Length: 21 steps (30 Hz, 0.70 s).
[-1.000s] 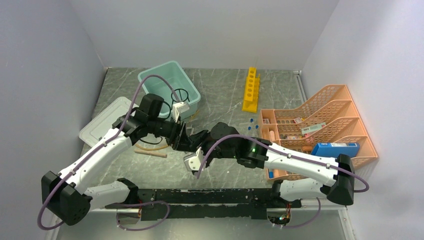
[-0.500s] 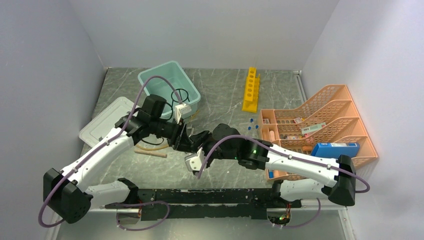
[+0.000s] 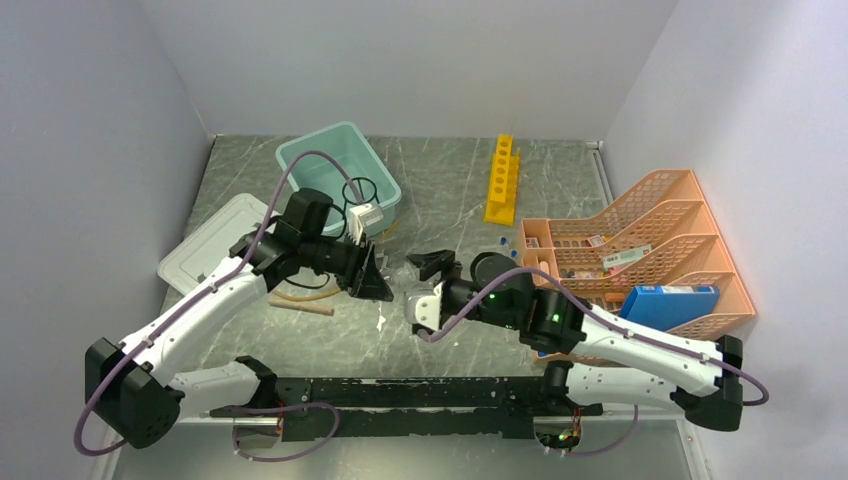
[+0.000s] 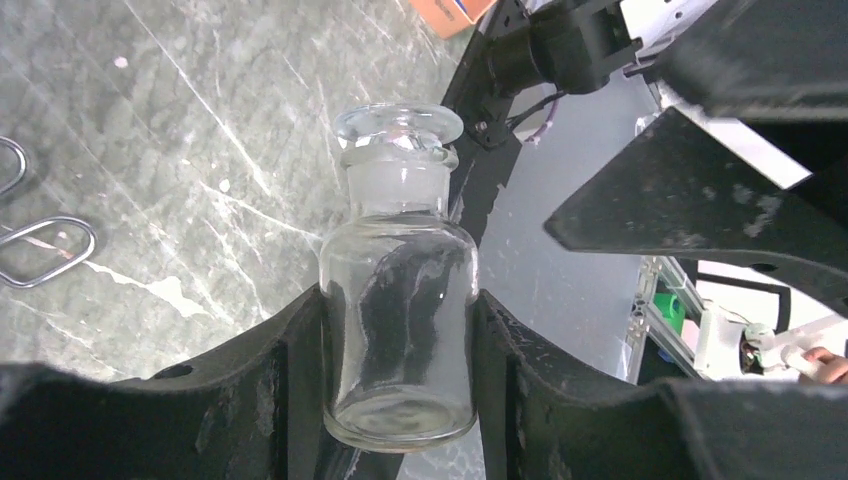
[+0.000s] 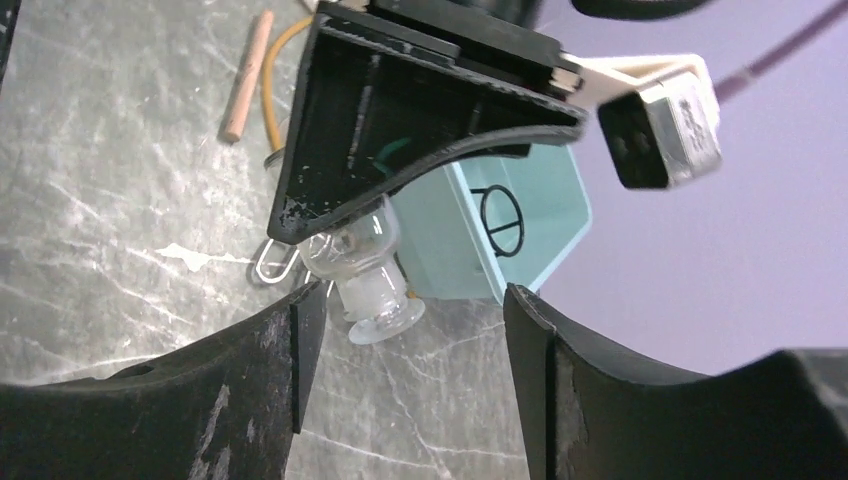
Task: Organize the chemistry lab equipment
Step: Pick up the collection bottle at the center of the board.
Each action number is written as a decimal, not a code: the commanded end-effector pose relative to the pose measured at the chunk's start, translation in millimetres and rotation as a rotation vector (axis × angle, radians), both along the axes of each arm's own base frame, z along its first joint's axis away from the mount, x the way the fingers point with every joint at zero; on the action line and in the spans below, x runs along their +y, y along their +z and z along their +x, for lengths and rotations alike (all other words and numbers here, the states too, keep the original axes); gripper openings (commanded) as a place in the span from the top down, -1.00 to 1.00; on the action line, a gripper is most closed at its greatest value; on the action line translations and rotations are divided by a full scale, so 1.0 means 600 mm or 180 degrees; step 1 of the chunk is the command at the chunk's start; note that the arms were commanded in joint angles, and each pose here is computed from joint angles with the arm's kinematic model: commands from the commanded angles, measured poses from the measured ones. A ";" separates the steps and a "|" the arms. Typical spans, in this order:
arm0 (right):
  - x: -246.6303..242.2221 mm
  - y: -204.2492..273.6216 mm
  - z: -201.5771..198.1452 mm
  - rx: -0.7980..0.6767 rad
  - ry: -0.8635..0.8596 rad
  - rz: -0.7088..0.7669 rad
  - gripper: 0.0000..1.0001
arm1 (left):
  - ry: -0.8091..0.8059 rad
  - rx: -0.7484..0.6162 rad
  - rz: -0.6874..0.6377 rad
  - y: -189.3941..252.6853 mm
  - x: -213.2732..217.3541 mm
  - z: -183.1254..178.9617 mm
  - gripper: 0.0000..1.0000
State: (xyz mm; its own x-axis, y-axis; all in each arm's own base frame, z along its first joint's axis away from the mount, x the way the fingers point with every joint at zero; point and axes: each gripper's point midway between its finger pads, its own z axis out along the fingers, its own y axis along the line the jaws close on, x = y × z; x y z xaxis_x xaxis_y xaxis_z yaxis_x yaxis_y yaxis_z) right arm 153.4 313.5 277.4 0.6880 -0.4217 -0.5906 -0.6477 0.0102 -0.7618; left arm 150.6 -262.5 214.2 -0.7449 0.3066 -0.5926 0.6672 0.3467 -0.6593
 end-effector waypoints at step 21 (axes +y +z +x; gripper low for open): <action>-0.046 0.054 0.001 0.3042 -0.0566 0.1331 -0.57 | -0.0047 -0.1254 -0.0757 0.079 0.000 0.004 0.90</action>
State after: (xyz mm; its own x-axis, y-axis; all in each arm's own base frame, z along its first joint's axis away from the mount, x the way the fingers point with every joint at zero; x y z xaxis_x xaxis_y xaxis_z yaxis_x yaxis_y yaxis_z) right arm 178.1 275.3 290.2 -0.0229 -0.2308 -0.9727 -0.9003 0.4278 -0.0803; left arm 152.9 -257.7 238.4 -0.5671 0.1948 -0.8003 0.8128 0.2893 -0.5056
